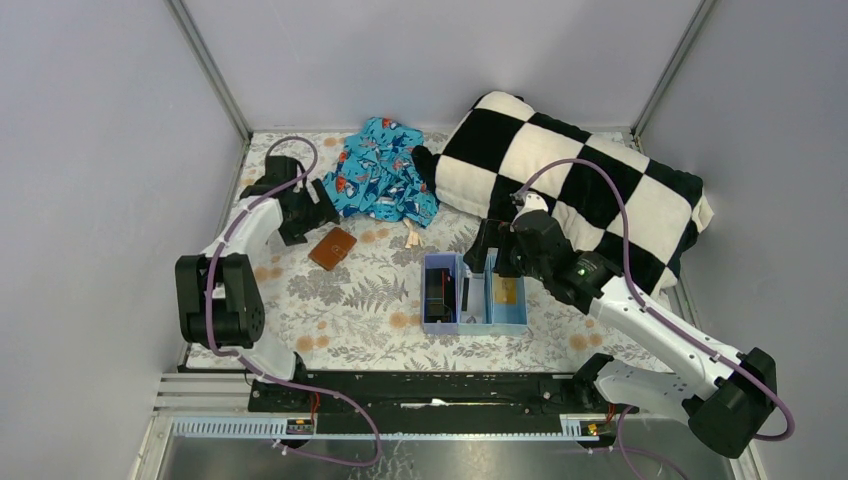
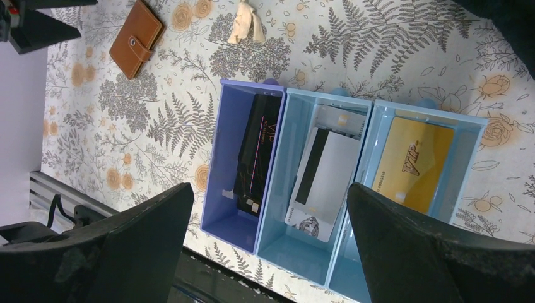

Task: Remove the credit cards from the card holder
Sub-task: Move the card holder to the center of the board.

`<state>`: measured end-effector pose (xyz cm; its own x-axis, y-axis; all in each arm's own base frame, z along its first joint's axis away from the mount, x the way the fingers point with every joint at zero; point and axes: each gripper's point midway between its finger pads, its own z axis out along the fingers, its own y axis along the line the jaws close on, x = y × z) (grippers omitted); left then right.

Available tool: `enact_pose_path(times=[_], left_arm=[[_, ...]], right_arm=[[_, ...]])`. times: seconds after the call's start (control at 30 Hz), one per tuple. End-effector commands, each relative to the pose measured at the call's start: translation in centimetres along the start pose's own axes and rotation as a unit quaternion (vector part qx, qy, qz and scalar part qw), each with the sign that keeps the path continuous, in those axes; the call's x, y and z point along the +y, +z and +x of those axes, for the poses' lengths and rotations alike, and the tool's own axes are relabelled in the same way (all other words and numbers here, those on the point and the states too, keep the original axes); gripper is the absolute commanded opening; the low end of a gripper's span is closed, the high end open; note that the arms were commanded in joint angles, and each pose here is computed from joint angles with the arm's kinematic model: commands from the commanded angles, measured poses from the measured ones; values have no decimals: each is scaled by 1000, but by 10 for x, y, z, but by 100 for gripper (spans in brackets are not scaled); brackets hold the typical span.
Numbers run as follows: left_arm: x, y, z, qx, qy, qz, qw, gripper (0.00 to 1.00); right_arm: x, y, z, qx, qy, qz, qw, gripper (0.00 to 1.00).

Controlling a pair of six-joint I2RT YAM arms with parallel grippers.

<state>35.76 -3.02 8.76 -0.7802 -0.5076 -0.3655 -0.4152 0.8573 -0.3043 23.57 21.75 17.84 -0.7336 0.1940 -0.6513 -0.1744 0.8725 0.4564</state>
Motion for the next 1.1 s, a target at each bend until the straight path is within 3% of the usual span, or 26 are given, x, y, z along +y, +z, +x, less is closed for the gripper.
enact_pose_path(times=[0.0, 0.1, 0.2, 0.3, 0.63, 0.8, 1.07], left_arm=[[-29, -10, -22, -29, 98, 41, 994, 93], [-36, 7, -10, 26, 157, 25, 987, 93], [-25, 20, -22, 9, 151, -26, 988, 94], [-27, 29, -29, -9, 149, -22, 989, 97], [-8, 65, 23, 92, 144, -23, 985, 99], [-6, 47, 81, 140, 109, 6, 984, 98], [-35, -16, 142, 135, 82, 111, 981, 98]], right_arm=[[9, -1, -5, -9, -11, -19, 1000, 100], [4, -1, -7, -12, -3, -3, 1000, 100], [3, -1, -7, -6, -2, 4, 1000, 100], [2, -4, -5, -2, -4, 4, 1000, 100], [-19, -14, -1, -17, 4, 42, 999, 100], [-22, -13, 4, -14, 11, 43, 999, 100], [2, -3, -3, 8, -46, 5, 999, 100]])
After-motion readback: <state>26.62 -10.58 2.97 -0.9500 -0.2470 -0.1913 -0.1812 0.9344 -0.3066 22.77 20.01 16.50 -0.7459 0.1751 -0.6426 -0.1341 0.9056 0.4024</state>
